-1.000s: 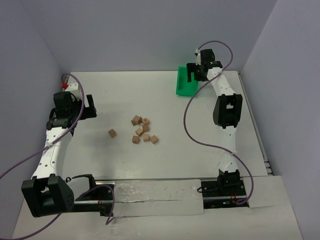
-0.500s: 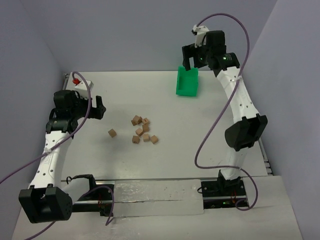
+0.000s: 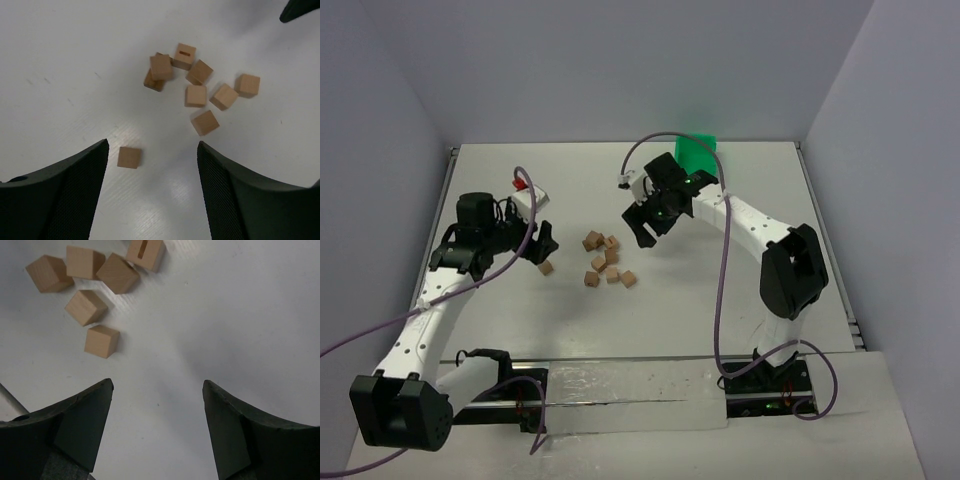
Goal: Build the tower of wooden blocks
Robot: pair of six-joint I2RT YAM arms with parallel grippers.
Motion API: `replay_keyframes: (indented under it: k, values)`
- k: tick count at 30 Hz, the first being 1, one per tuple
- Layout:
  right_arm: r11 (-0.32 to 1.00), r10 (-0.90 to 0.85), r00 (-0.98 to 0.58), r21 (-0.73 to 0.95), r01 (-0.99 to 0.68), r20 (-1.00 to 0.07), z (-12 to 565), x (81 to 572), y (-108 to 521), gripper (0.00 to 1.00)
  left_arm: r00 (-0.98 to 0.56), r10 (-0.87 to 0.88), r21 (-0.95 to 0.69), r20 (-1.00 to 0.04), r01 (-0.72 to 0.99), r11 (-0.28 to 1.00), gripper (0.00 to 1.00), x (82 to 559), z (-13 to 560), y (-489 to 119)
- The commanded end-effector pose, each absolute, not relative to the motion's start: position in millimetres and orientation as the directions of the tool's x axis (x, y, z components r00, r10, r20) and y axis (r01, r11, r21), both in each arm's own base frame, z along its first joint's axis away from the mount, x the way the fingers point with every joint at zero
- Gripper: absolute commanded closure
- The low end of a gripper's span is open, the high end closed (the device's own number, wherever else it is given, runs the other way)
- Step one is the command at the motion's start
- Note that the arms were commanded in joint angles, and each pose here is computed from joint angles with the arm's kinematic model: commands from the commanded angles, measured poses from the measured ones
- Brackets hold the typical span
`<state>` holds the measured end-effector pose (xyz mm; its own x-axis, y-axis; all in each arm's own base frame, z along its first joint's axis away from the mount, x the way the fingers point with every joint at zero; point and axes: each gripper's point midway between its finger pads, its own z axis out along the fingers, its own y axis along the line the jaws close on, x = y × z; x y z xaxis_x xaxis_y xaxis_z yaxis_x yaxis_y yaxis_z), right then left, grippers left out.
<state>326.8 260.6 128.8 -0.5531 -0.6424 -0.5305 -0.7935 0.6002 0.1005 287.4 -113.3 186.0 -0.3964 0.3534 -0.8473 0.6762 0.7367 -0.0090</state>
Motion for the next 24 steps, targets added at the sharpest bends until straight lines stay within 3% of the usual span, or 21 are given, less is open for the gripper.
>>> replay_keyframes:
  k: [1, 4, 9, 12, 14, 17, 22, 24]
  values:
    - [0.582, -0.631, -0.546, 0.131, -0.803, -0.551, 129.4, 325.2, 264.5, 0.21, -0.373, 0.446, -0.002, -0.814, 0.768, 0.640, 0.24, 275.0, 164.6, -124.7]
    - [0.578, -0.636, -0.562, 0.156, -0.801, -0.528, 118.1, 318.1, 263.1, 0.21, -0.338, 0.510, 0.020, -0.791, 0.819, 0.573, 0.27, 268.3, 152.4, -132.5]
    - [0.572, -0.643, -0.578, 0.187, -0.798, -0.503, 108.8, 309.2, 259.9, 0.18, -0.134, 0.651, 0.124, -0.747, 0.934, 0.334, 0.26, 249.9, 130.2, -141.2]
    - [0.584, -0.631, -0.596, 0.203, -0.786, -0.496, 109.4, 309.8, 255.3, 0.17, 0.010, 0.693, 0.188, -0.721, 0.965, 0.181, 0.21, 250.2, 126.4, -146.9]
    - [0.596, -0.612, -0.616, 0.222, -0.771, -0.496, 112.1, 311.7, 251.2, 0.16, 0.041, 0.699, 0.190, -0.714, 0.972, 0.137, 0.11, 254.3, 126.4, -155.7]
    - [0.635, -0.569, -0.655, 0.241, -0.734, -0.498, 114.9, 322.4, 236.5, 0.16, 0.054, 0.715, 0.199, -0.697, 0.972, 0.121, 0.08, 261.3, 124.7, -166.2]
    - [0.696, -0.498, -0.707, 0.255, -0.672, -0.502, 119.5, 337.0, 205.2, 0.16, -0.027, 0.781, 0.172, -0.624, 0.970, 0.172, 0.33, 250.5, 99.7, -167.9]
    - [0.709, -0.476, -0.720, 0.263, -0.654, -0.506, 121.8, 340.5, 196.7, 0.15, -0.082, 0.797, 0.127, -0.599, 0.972, 0.196, 0.34, 233.0, 85.6, -169.6]
